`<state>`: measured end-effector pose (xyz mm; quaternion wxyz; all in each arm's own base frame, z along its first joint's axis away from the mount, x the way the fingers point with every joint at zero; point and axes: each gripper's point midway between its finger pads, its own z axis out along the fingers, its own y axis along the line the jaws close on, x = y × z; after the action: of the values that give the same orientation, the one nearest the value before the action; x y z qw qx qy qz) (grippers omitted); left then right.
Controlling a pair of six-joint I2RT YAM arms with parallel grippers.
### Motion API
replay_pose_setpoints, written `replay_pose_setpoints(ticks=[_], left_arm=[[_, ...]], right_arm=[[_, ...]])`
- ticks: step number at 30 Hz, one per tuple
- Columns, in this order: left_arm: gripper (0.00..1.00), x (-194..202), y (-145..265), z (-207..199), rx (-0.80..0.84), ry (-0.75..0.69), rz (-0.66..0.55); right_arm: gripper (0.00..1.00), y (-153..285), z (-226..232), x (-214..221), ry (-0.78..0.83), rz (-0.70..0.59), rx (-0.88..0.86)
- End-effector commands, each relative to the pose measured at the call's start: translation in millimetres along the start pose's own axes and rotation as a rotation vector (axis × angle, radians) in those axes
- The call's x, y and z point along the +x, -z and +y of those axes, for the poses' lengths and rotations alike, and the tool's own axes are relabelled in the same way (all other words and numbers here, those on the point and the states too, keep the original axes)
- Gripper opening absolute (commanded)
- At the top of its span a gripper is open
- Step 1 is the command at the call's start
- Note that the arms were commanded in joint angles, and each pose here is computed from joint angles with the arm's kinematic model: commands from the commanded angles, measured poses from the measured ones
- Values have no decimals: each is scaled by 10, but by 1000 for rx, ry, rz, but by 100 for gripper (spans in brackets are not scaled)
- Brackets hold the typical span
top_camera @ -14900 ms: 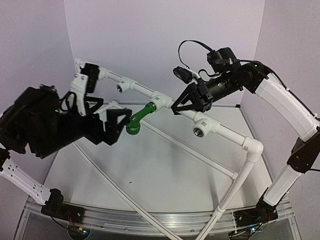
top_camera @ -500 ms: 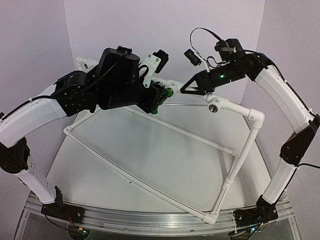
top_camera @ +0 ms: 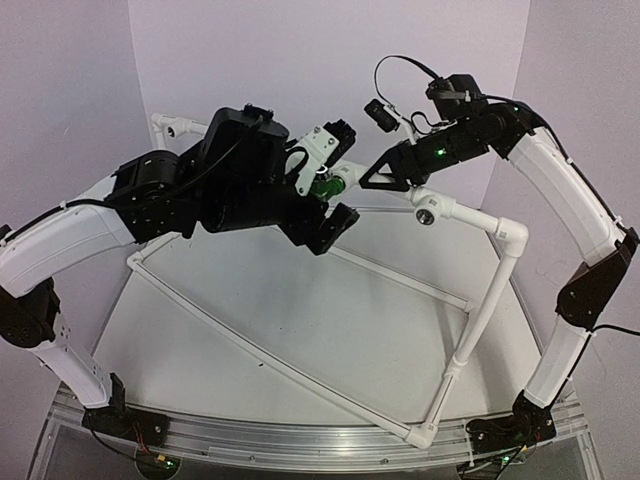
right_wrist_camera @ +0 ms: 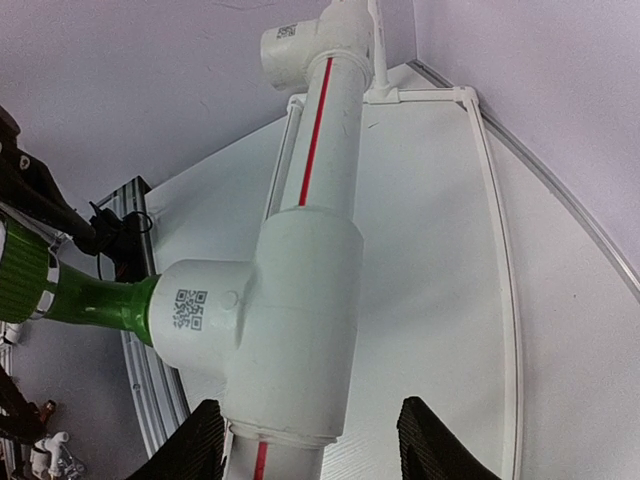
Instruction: Install the water faucets
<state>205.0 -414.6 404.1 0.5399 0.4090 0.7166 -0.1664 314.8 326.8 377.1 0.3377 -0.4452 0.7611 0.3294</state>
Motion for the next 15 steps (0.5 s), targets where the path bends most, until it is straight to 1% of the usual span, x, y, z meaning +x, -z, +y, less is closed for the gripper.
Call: replay_pose_setpoints(ticks=[1, 3, 5, 9, 11, 15], left_arm=[[100, -207, 258, 59, 24, 55, -90], [100, -207, 280, 52, 33, 64, -94], [100, -194, 309, 54, 40, 78, -93], [100, -133, 385, 110, 27, 115, -97], [100, -142, 469, 189, 6, 166, -124], [100, -109, 575, 336, -50, 227, -166]], right_arm=[[57, -296, -68, 583, -7, 267, 77], [56, -328, -72, 593, 9, 283, 101], [52, -336, -116, 586, 16, 288, 129], [39, -357, -239, 552, 25, 294, 191], [31, -371, -315, 510, 26, 288, 228], [18, -408, -436, 367, 15, 246, 281]])
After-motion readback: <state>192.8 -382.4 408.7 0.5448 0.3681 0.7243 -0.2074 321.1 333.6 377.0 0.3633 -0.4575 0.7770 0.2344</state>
